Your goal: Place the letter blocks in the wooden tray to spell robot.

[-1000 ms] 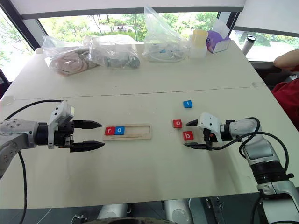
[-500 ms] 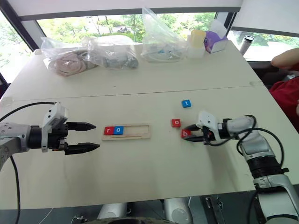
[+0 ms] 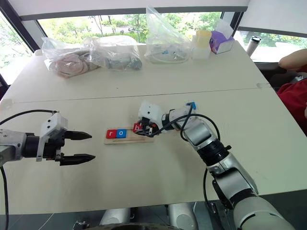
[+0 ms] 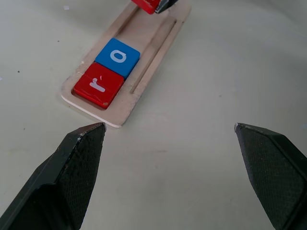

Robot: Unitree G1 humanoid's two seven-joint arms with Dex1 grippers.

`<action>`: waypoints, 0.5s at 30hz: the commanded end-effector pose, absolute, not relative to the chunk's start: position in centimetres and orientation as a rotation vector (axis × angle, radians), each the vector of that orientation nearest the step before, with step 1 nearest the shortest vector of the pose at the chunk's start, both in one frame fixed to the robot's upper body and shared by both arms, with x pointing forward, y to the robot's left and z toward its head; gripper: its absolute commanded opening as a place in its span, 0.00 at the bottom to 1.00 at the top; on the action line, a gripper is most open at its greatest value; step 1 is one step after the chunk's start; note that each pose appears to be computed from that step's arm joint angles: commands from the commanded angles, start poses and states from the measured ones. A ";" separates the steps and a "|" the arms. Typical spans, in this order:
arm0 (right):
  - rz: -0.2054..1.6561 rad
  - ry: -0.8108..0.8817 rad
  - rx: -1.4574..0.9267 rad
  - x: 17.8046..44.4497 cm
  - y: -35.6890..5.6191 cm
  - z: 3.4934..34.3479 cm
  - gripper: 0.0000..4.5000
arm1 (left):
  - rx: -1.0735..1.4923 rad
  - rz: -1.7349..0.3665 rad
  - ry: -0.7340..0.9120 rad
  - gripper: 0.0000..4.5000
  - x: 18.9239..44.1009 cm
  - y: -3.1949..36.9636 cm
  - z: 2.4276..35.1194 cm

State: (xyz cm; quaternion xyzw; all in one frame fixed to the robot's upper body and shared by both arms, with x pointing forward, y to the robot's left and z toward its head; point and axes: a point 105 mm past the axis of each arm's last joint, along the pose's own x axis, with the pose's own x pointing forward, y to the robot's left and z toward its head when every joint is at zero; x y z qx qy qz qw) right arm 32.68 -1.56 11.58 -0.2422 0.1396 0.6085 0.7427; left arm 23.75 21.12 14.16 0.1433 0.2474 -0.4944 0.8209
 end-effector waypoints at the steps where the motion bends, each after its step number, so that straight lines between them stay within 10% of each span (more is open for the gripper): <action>1: 1.371 0.252 -0.579 32.8 -0.1 12.5 0.26 | 0.345 -0.986 0.423 1.00 24.6 21.4 15.6; 15: 1.432 0.249 -0.622 32.9 2.5 11.7 0.26 | 0.344 -0.939 0.407 1.00 24.7 21.5 14.8</action>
